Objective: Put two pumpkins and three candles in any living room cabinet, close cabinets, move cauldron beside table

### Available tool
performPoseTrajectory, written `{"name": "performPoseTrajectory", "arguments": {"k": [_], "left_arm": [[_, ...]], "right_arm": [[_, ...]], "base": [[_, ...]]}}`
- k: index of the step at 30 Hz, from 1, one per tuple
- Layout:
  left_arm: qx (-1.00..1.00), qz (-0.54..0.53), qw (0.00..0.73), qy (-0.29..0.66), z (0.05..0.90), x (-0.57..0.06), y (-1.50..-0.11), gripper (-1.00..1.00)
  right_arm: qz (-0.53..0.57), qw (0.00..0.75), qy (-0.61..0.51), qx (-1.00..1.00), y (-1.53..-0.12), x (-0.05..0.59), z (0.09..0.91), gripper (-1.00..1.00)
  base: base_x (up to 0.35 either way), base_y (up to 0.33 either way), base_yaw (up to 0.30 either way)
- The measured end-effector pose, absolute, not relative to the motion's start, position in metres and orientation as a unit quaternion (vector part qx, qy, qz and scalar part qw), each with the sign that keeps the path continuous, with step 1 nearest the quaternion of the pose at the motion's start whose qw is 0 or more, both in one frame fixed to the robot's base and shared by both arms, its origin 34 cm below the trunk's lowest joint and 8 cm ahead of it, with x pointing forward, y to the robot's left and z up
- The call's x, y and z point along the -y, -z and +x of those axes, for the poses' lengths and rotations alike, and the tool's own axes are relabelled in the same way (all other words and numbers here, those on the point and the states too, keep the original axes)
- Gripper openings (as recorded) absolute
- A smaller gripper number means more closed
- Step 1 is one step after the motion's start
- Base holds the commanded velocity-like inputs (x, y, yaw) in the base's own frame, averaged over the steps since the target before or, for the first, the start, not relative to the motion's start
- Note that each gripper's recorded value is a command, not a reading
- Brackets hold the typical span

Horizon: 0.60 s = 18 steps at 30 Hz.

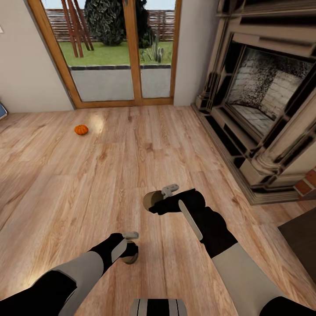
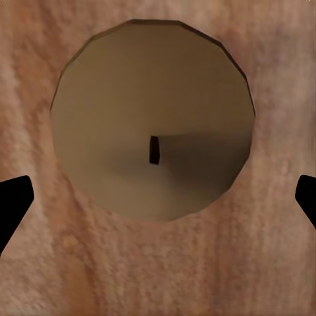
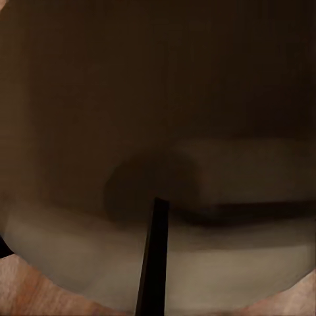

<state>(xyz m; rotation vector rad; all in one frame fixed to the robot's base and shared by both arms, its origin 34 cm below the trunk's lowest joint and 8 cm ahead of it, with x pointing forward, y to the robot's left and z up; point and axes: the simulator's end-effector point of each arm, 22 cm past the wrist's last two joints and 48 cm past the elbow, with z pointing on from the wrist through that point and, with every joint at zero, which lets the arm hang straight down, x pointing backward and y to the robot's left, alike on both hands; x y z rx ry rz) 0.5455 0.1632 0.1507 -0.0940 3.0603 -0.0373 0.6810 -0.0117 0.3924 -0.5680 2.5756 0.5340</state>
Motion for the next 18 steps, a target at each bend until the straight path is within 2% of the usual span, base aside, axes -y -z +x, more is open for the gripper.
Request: {"name": "performPoseTrajectory", "arguments": {"k": [18], "left_arm": [[-0.999, -0.031, 0.019, 0.012, 0.531, -0.163, -0.131, 1.0]], "right_arm": [[-0.201, 0.204, -0.197, -0.937, -0.367, 0.012, 0.676, -1.0]], "base": [[0.001, 0.0, 0.0]]}}
